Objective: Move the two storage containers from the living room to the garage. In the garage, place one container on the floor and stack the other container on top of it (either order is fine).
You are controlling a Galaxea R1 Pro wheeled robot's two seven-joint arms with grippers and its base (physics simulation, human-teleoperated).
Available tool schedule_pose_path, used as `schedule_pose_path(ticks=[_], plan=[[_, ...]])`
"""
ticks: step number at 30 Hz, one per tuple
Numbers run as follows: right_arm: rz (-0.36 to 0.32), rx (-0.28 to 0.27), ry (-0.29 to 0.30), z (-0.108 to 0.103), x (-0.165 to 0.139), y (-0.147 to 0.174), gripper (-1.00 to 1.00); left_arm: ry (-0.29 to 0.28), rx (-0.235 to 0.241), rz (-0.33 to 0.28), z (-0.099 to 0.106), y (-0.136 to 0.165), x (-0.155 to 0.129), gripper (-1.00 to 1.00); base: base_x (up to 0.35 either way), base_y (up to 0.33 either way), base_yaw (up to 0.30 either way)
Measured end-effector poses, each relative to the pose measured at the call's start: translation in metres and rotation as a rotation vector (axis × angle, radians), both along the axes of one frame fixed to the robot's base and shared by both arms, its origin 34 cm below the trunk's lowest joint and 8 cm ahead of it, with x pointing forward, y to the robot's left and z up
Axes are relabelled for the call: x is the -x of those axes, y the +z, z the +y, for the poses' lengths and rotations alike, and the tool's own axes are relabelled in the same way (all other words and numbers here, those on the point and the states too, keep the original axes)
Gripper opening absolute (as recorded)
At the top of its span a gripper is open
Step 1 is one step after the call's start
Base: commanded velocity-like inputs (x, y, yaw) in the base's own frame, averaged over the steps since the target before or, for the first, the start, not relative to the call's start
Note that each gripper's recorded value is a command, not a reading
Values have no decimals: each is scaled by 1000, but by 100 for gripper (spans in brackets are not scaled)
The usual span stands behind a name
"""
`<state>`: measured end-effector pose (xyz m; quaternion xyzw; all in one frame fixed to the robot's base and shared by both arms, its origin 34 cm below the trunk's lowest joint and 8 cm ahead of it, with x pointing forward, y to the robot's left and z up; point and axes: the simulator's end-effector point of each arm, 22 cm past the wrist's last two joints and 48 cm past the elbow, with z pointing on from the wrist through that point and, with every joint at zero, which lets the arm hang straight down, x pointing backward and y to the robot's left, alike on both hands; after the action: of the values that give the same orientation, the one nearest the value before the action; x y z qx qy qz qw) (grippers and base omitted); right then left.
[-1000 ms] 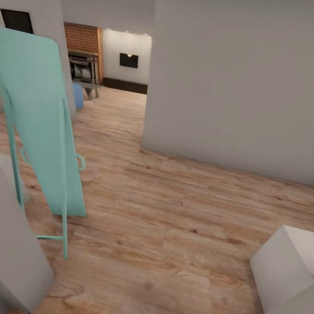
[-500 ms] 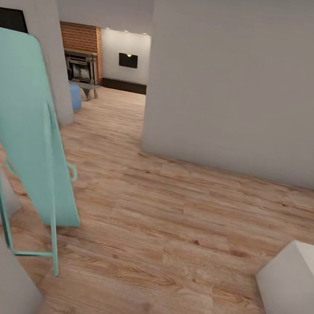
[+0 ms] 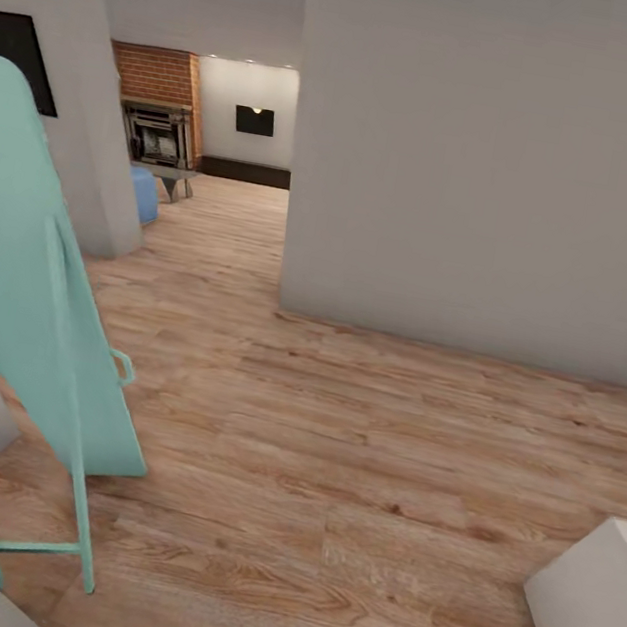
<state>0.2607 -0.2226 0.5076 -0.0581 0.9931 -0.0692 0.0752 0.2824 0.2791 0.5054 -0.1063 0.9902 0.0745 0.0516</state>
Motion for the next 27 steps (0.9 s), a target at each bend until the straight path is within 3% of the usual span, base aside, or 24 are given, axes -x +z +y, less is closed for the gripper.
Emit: schedule_pose_path(ticks=[27], plan=[[-2,0,-1,0,0,0,100,0,0,0,0,0,0,100,322,0,-54]])
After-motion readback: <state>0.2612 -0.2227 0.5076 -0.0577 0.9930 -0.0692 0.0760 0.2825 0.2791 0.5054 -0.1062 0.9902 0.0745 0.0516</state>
